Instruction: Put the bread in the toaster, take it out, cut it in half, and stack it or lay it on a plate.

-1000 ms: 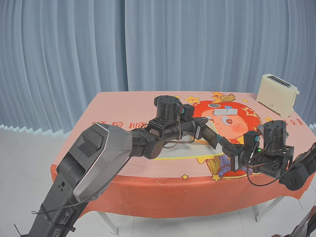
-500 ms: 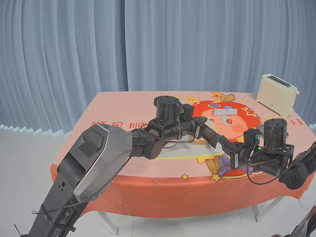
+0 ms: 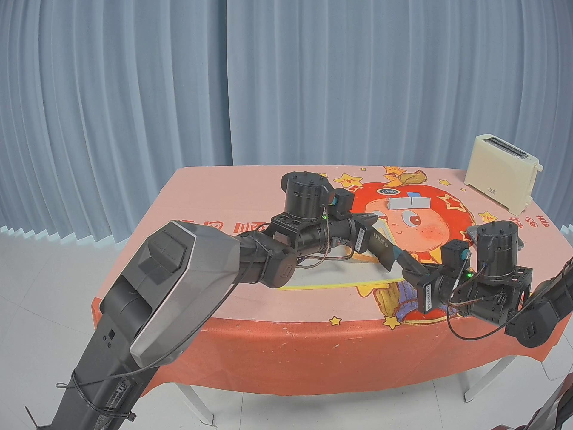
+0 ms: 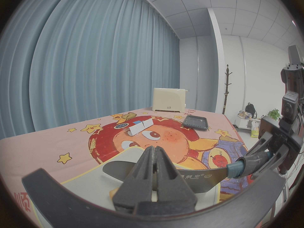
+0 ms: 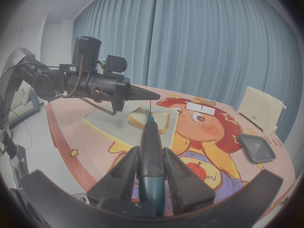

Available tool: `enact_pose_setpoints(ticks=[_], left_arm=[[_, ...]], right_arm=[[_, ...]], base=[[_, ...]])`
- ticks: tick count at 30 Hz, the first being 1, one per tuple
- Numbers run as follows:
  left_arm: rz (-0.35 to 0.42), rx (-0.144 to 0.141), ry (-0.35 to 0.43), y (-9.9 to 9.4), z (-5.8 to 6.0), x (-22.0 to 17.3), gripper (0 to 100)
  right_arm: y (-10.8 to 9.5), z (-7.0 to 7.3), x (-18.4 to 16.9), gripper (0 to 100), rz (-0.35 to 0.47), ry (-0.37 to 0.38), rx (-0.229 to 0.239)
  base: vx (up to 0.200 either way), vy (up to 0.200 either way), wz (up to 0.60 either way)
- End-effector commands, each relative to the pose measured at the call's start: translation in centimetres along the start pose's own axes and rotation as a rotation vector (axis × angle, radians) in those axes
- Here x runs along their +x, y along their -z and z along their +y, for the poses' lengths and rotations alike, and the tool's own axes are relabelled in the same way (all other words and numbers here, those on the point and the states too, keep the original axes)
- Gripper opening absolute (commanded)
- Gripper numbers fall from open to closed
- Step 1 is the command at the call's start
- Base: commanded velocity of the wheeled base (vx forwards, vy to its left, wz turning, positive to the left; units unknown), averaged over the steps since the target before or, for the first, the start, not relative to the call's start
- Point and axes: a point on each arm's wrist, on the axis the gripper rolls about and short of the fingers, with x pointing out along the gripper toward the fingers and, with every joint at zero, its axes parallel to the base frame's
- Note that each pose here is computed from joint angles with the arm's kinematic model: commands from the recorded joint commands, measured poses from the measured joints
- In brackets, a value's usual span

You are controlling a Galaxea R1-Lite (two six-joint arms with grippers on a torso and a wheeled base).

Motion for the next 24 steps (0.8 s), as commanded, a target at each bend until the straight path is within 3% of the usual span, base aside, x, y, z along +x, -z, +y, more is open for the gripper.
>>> enact_pose_setpoints(ticks=[1, 7, 12, 17, 24], left_arm=[[-0.035, 0.013, 0.003, -1.4, -0.3, -0.4, 0], [-0.025, 0.007, -0.003, -0.9, 0.0, -0.3, 0], [0.014, -0.006, -0.005, 1.7, 0.3, 0.6, 0], [0.021, -0.008, -0.004, 2.0, 0.3, 0.7, 0], [0.011, -0.005, -0.005, 1.5, 0.3, 0.5, 0]], right_arm=[[0.4, 0.0, 0.1, 0, 0.021, 0.0, -0.002], [-0.2, 0.0, 0.1, 0, -0.011, 0.0, 0.002], [-1.0, 0.0, 0.0, 0, -0.052, 0.001, 0.006], [-1.6, 0.1, 0.1, 0, -0.089, -0.002, 0.013], [-0.2, 0.1, 0.4, 0, -0.028, 0.0, 0.002]], base=[[0.0, 0.0, 0.0], [0.0, 0.0, 0.0], [0.0, 0.0, 0.0], [0.0, 0.0, 0.0], [0.0, 0.0, 0.0]])
